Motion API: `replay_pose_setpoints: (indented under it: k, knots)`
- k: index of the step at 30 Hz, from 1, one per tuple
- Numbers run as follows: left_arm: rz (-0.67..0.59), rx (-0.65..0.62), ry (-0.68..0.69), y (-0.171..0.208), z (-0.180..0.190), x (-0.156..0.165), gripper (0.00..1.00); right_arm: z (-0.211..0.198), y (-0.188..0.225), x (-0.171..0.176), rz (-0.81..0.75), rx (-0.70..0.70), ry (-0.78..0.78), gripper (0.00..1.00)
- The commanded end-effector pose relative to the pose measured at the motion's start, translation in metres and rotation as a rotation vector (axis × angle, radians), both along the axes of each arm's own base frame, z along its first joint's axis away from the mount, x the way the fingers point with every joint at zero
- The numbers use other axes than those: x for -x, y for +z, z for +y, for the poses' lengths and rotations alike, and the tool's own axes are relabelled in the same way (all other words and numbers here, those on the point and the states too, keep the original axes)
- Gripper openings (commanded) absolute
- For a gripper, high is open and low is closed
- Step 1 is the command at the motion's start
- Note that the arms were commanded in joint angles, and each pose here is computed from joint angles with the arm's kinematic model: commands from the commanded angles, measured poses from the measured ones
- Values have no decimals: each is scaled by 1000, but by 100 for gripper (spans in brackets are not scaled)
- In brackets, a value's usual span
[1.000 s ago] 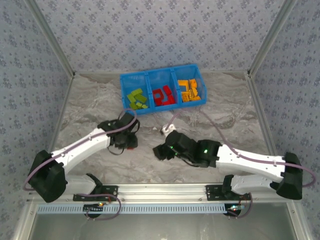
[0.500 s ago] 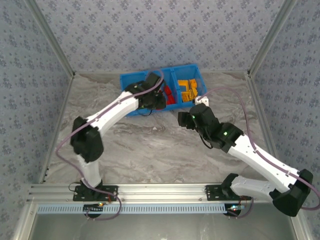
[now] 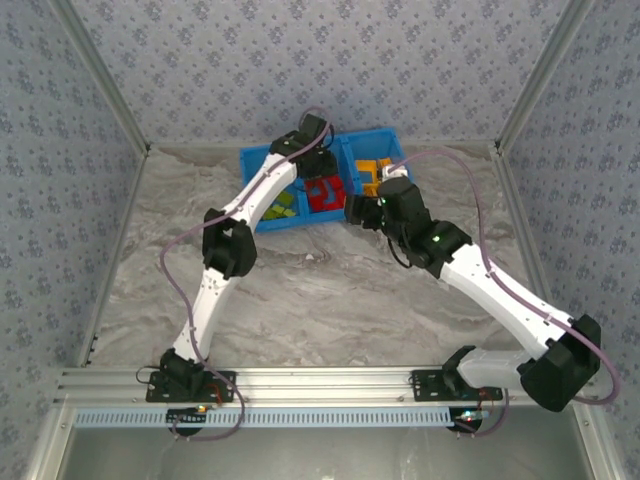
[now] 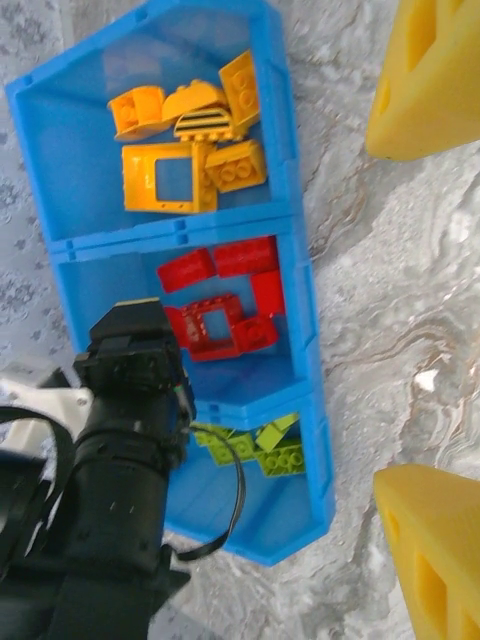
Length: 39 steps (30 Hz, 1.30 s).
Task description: Sort the legos into containers by color
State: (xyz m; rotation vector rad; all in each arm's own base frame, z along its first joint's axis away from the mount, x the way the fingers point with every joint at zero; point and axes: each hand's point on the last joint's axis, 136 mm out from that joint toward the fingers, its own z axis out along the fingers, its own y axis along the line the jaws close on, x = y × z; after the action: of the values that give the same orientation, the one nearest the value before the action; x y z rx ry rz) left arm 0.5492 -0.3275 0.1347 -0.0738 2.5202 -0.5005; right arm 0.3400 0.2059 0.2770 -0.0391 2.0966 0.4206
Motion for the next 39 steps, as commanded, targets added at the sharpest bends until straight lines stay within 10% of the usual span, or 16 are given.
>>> replay_pose_setpoints:
  k: [1,19,34,39]
  knots:
    - [-84,38,-19,8,-4,-23,36,16,15,-17,-70,-43,47,82]
    - [-107,-94,19,-33,1,-35,52,17,1,-24,-17,-58,41,82]
    - [-295,-17,131,177,39,46,59,-34,5,-6,-10,-5,-71,86]
    - [-279,-27,114,203,82,111,78,-72,3,4,6,35,-176,100]
